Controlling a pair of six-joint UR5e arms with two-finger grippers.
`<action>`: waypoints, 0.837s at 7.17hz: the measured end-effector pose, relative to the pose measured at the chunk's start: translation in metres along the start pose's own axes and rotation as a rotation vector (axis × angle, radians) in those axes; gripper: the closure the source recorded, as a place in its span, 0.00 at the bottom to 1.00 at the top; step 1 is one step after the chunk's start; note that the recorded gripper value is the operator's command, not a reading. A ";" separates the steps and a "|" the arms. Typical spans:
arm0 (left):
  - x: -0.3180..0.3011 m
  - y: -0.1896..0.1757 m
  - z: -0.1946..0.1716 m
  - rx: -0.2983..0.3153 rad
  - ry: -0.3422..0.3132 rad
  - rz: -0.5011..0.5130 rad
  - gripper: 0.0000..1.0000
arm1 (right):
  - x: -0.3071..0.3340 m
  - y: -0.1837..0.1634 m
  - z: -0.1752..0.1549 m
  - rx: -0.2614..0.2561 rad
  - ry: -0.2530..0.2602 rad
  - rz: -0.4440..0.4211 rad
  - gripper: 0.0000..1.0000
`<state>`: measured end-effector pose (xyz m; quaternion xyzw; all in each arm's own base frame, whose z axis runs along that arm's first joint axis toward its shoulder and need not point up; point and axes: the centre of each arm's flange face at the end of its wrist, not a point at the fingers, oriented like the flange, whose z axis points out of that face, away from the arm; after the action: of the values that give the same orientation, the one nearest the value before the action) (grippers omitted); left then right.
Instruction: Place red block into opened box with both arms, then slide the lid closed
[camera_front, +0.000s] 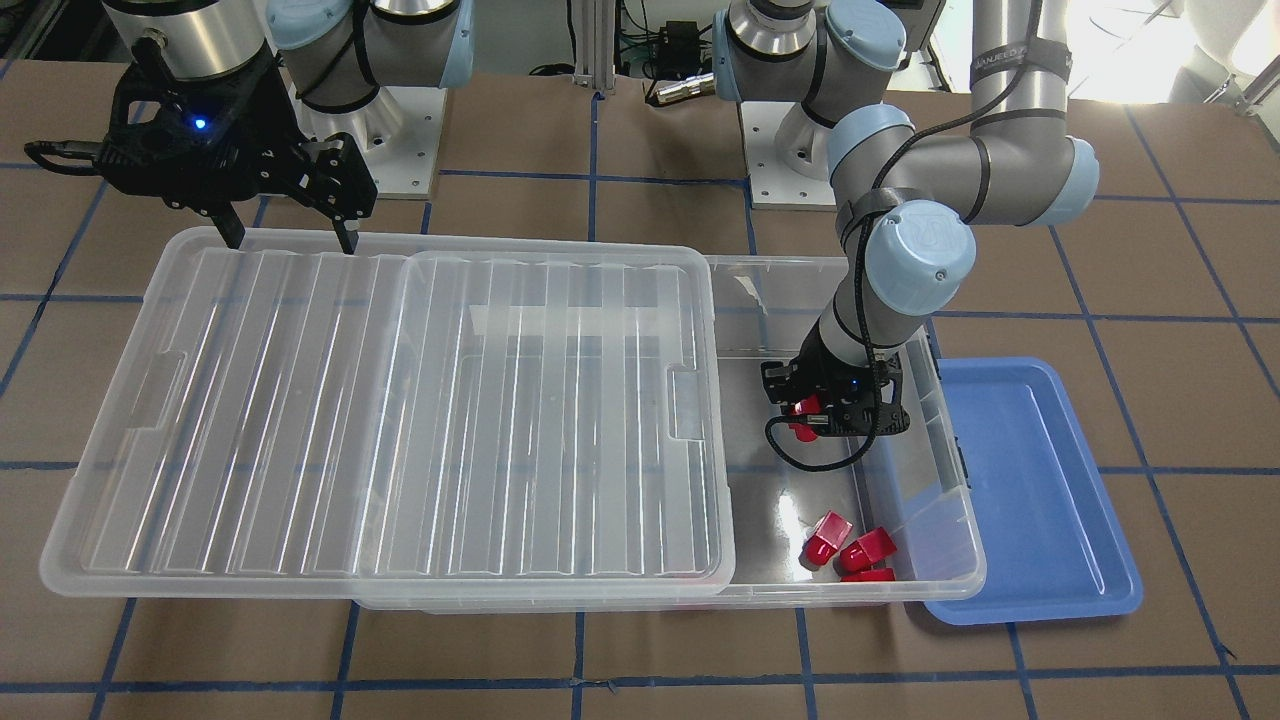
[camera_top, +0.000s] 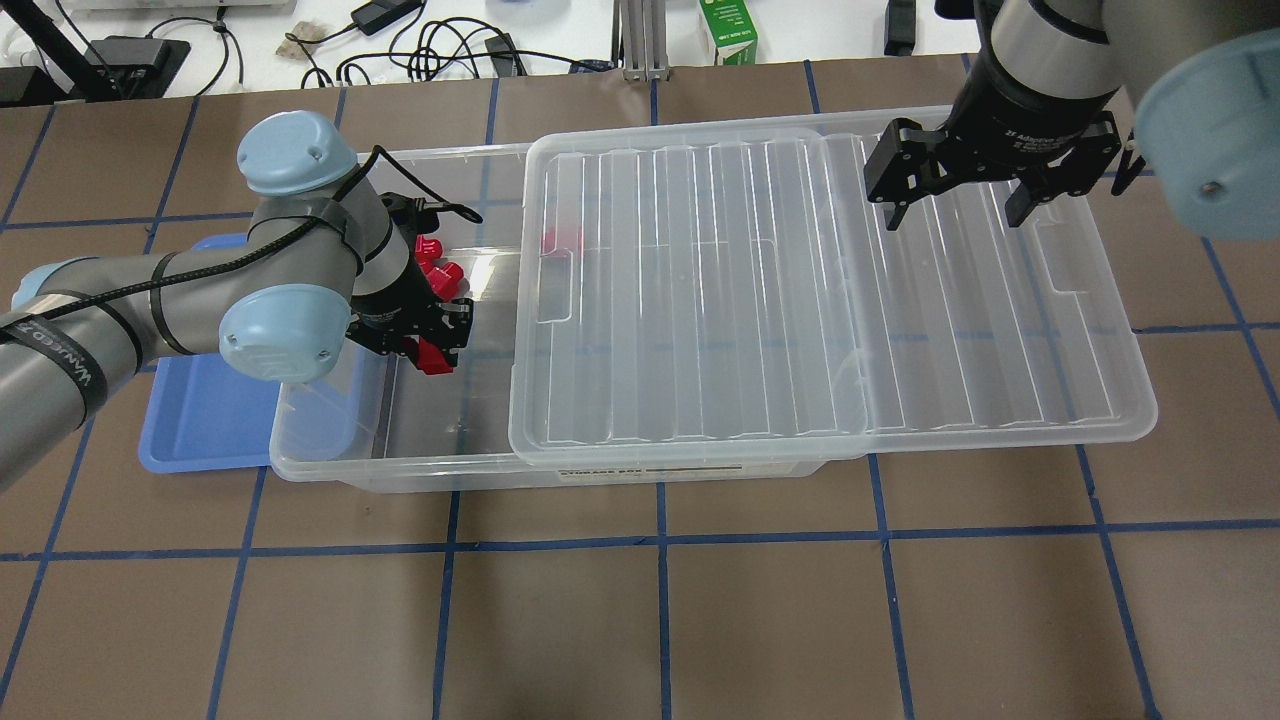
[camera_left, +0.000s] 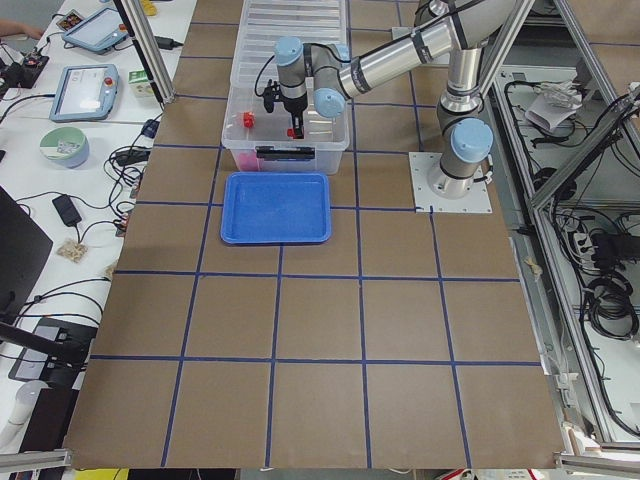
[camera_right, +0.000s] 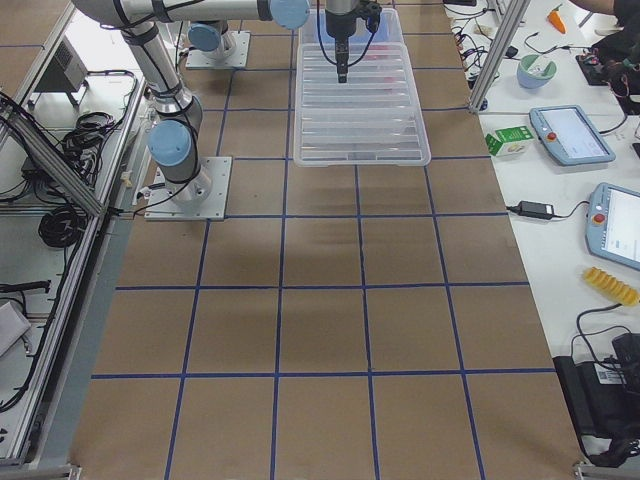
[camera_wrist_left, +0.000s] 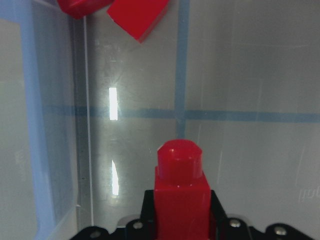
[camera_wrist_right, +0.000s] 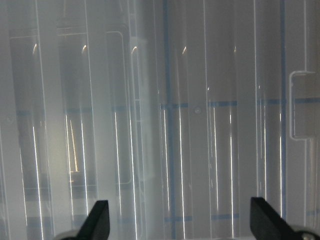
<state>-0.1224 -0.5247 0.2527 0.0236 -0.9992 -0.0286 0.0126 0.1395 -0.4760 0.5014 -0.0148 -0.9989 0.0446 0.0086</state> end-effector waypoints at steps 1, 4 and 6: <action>0.000 -0.005 -0.008 0.041 0.000 0.003 0.00 | 0.000 0.000 0.000 0.000 0.000 0.000 0.00; 0.002 -0.014 -0.072 0.109 -0.018 0.006 0.00 | 0.000 0.000 0.000 0.000 0.000 -0.002 0.00; 0.006 -0.010 -0.166 0.109 -0.024 0.006 0.00 | 0.002 -0.002 -0.002 0.006 0.001 -0.012 0.00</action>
<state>-0.1237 -0.5447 0.4176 0.0209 -0.9994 0.0257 -0.0005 0.1374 -0.4779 0.5038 -0.0086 -0.9988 0.0475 0.0095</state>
